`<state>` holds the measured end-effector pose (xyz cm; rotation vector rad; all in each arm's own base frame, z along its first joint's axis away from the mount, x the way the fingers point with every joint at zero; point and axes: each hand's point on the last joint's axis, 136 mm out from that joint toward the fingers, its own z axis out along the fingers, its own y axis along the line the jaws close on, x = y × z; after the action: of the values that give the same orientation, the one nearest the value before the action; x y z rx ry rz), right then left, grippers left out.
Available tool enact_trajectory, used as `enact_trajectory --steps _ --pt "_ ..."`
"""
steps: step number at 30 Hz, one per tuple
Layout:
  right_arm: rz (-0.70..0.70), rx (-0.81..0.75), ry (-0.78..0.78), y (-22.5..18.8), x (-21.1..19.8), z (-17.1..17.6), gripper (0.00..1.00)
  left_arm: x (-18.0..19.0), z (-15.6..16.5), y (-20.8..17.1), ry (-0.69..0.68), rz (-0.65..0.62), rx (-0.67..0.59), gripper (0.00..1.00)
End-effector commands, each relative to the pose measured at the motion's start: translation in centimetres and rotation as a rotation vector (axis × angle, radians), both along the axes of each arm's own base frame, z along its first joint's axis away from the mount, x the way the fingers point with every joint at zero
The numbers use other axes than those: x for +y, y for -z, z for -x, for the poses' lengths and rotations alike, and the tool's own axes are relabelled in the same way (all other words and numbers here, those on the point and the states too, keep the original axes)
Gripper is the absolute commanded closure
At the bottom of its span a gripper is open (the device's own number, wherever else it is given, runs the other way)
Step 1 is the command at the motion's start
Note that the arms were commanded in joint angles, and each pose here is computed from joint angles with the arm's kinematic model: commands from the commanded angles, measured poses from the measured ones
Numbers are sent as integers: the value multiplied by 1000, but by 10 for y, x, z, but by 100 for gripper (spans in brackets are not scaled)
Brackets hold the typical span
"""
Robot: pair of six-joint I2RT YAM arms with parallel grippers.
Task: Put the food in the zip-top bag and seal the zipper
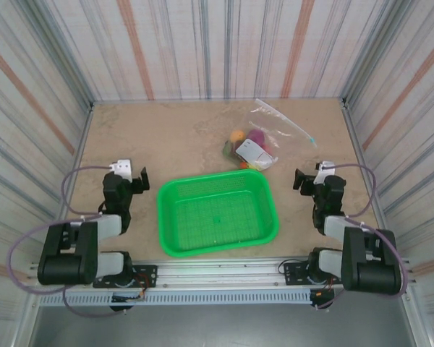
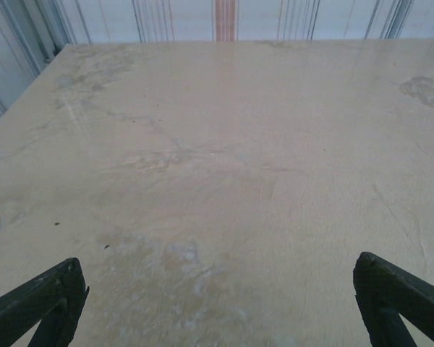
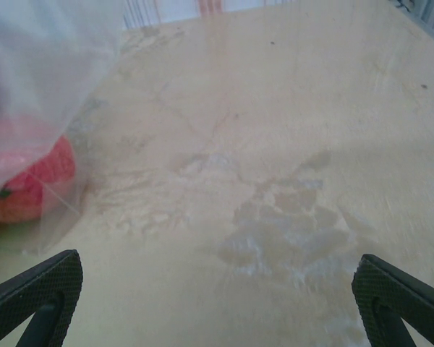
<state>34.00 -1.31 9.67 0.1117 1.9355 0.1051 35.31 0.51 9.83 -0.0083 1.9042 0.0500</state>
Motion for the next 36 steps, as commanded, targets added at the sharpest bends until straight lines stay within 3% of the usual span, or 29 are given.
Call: enact_trajectory --steps 1,3,5,6,11,36 --pt "-8 -55 -43 -21 8 -27 1 -10 -18 -4 58 -18 -64 1" --pt "-13 20 -36 -12 6 -39 1 -5 -30 -7 40 -20 -94 1" --pt "-25 78 -6 -5 -1 -49 1 -1 -33 5 16 4 28 1" --pt "-24 95 8 -3 -5 -54 1 0 -37 4 10 -4 6 1" --pt "13 13 19 14 -5 -54 1 -2 -40 4 23 -1 18 1" --pt "41 41 43 15 -5 -54 1 -9 -41 7 44 -31 58 1"
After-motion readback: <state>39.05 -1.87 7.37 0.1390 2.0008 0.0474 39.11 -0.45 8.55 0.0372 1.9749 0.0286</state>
